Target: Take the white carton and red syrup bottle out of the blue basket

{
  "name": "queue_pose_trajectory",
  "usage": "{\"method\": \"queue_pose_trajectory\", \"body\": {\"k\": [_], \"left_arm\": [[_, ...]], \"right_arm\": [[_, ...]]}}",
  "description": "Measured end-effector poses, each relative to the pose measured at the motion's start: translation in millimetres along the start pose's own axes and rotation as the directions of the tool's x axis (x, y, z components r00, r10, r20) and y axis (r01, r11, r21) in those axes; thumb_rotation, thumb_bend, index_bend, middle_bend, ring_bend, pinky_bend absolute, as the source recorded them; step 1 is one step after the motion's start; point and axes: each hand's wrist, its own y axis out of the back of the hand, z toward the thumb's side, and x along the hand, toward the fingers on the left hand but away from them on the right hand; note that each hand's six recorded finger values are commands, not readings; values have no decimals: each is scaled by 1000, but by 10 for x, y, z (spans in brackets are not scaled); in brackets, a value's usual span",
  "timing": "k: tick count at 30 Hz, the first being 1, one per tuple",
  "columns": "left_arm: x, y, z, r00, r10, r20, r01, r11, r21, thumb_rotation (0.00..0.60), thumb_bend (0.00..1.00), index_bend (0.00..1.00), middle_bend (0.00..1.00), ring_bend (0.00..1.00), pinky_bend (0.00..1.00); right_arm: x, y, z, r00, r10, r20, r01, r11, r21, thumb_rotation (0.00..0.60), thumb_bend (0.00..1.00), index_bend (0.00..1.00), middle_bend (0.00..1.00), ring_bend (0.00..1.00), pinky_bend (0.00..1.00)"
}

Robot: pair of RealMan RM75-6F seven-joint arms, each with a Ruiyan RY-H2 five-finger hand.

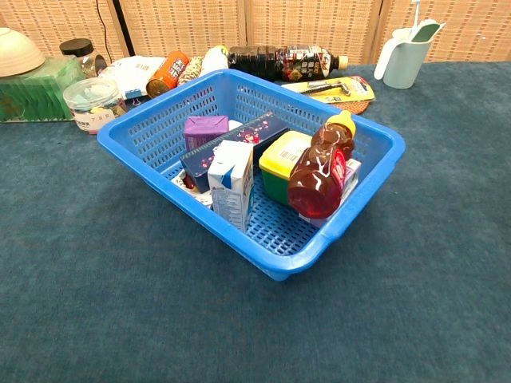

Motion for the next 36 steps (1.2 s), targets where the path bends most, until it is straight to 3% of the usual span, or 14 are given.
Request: {"method": "queue_pose_trajectory", "body": {"k": [5,10,17,24,31,36], "left_arm": [[0,-10,50,1000,-2,15,2,1000,-1,600,43,0,0,0,0],[38,-38,80,1000,-7,20,7,1000,8,600,43,0,0,0,0],[109,-71,82,1000,-14,4,14,1000,13,600,43,0,0,0,0],[154,-79,68,1000,-13,-5,13,1000,11,600,43,0,0,0,0],[188,-86,44,1000,-16,-18,16,1000,11,600,43,0,0,0,0],[198,-83,30,1000,-15,-25,16,1000,11,600,43,0,0,0,0]], "right_arm": [[-241,59,220,995,-7,-100,6,1000,-13,600,0,0,0,0,0],[-452,35,564,977,23,-214,-33,999,-40,600,0,0,0,0,0],[-886,-89,1143,924,120,-363,-159,984,-78,600,0,0,0,0,0],[-1320,-241,1675,879,184,-439,-260,958,-119,600,0,0,0,0,0],[-1500,-467,2035,848,239,-473,-335,933,-130,600,0,0,0,0,0],[-1604,-652,2220,835,288,-469,-392,909,-141,600,0,0,0,0,0]]}}
